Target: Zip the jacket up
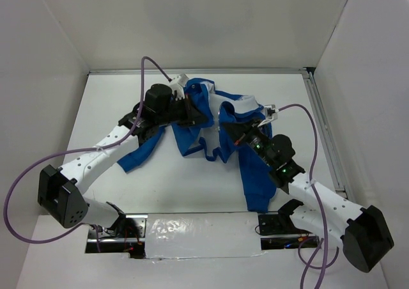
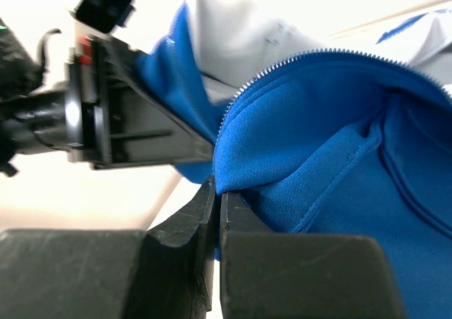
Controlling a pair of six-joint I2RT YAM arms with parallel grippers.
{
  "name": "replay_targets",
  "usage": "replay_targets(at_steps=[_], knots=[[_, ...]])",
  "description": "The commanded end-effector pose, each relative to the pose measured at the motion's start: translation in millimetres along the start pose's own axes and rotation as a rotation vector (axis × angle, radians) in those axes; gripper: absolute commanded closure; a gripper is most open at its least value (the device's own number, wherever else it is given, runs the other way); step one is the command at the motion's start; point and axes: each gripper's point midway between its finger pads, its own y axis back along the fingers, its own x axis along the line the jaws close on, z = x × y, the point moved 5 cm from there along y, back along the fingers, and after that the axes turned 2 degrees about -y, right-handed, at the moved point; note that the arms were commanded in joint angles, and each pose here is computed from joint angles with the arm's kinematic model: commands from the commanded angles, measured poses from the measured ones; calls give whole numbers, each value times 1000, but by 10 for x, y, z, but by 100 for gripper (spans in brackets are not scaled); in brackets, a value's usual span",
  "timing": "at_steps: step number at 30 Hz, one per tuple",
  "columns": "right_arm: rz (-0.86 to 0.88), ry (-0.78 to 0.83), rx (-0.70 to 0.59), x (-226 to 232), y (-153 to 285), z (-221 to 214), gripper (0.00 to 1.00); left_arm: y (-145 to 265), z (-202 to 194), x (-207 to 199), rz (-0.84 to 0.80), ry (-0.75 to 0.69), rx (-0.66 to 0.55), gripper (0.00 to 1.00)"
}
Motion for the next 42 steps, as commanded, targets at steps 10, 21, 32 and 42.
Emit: replay_targets(at_steps=[10,21,32,42], knots=[[98,-22,-136,219,-151,279,100,157,261,-256,-161,15,-95,100],[92,-34,-144,199,-250,278,100,205,247,-317,-212,34,-96,100],[124,-62,-155,235,-292,287,100,194,247,-300,-206,34,-89,100],[153,-90,-203,272,-261,346,100,174,212,-259,-216,63,-59,100]])
